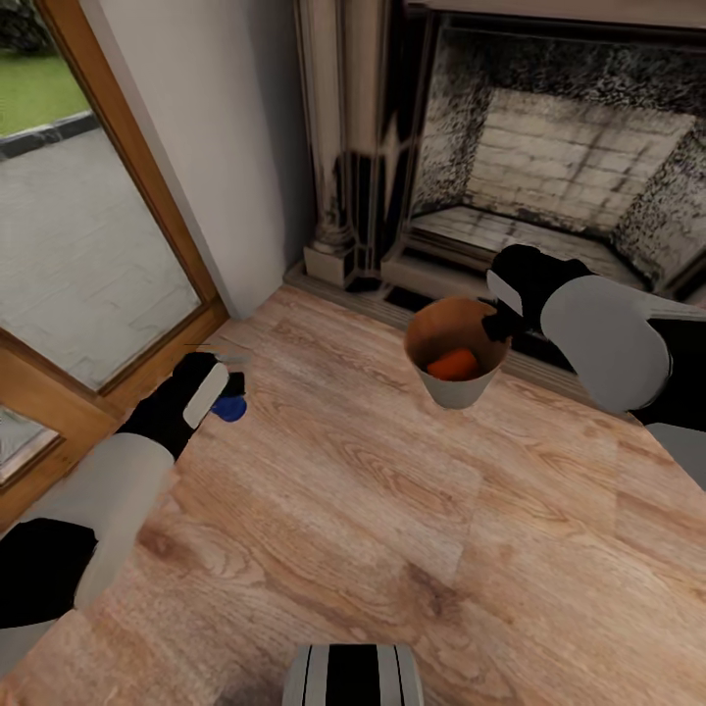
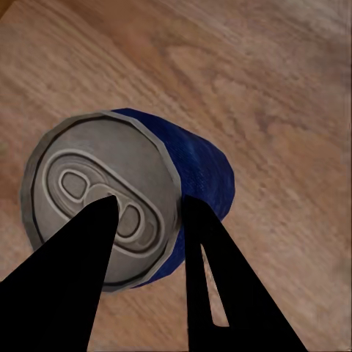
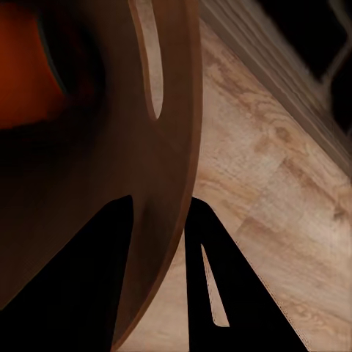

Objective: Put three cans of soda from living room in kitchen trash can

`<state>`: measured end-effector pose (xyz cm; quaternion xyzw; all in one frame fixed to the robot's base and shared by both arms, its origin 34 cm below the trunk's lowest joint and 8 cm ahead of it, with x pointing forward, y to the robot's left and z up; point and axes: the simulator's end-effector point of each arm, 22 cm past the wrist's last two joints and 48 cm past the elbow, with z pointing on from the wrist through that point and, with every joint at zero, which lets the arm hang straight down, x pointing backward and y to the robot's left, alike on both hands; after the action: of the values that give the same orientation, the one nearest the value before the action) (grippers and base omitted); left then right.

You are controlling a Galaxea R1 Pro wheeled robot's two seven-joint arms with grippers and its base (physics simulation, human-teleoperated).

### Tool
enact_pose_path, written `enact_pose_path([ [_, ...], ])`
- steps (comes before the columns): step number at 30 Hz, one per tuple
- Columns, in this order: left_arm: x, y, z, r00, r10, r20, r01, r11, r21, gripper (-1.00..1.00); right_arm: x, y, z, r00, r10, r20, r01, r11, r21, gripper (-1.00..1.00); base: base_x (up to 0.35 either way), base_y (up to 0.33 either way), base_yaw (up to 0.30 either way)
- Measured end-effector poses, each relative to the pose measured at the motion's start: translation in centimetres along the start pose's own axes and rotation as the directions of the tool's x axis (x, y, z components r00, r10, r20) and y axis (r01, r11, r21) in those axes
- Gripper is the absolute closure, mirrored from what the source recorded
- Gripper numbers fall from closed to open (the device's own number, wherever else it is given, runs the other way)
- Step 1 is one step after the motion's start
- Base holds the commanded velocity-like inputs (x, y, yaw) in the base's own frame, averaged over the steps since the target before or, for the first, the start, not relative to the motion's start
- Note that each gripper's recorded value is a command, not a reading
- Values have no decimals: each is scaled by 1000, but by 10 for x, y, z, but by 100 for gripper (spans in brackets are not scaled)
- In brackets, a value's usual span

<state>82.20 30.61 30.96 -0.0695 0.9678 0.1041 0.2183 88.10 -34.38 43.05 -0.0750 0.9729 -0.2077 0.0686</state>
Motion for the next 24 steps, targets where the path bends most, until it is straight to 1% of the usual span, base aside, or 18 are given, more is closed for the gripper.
enact_pose_path([
  [1,-20,-6,-17,999,6,38,-7,1000,23,100,4,2,2,1000,-3,-7,3,1000,-3,100,0,0,0],
  [2,-32,-9,-28,998,10,63,-12,999,35,100,6,3,1,1000,-2,-8,1,1000,-7,100,0,0,0],
  [4,-70,-19,-67,988,17,154,-29,997,77,100,10,7,0,1000,-6,-11,6,1000,-15,100,0,0,0],
  [5,-77,-21,-77,985,18,173,-33,996,85,100,10,9,-3,1000,-5,-7,5,1000,-24,100,0,0,0],
  [6,-88,-23,-92,979,21,202,-41,994,97,100,9,14,-6,1000,-7,-3,7,999,-36,100,0,0,0],
  [8,-101,-26,-113,970,24,243,-52,992,111,100,8,25,-13,1000,2,3,-2,997,-78,100,0,0,0],
  [9,-103,-29,-124,965,25,262,-59,991,122,100,12,33,-12,1000,3,-1,-3,994,-106,100,0,0,0],
  [11,-104,-30,-133,960,27,278,-64,990,125,100,21,48,-10,1000,13,-18,-16,986,-165,100,0,0,0],
  [13,-104,-30,-141,956,24,294,-65,989,130,100,20,58,-6,1000,22,18,-18,980,-200,100,0,0,0],
  [14,-105,-30,-145,953,23,302,-65,989,130,100,19,62,-1,999,19,47,-9,979,-205,100,0,0,0],
  [15,-106,-29,-149,951,21,308,-65,989,131,100,21,64,3,998,14,61,-1,979,-203,100,0,0,0],
  [16,-106,-29,-151,950,20,313,-65,989,131,100,21,65,9,996,3,90,14,981,-195,100,0,0,0],
  [17,-105,-29,-154,948,19,317,-64,989,132,100,21,65,10,994,-4,108,24,982,-186,100,0,0,0],
  [19,-97,-30,-154,948,12,318,-59,988,139,100,17,68,16,986,-10,166,40,983,-182,100,0,0,0],
  [22,-93,-30,-156,940,-12,342,-41,988,148,100,15,79,20,972,24,235,28,975,-218,100,0,0,0],
  [23,-93,-30,-159,936,-17,351,-38,988,150,100,15,81,21,968,31,251,27,974,-225,100,0,0,0],
  [24,-90,-31,-160,933,-24,360,-34,987,155,100,14,82,23,959,33,281,32,974,-224,100,0,0,0],
])
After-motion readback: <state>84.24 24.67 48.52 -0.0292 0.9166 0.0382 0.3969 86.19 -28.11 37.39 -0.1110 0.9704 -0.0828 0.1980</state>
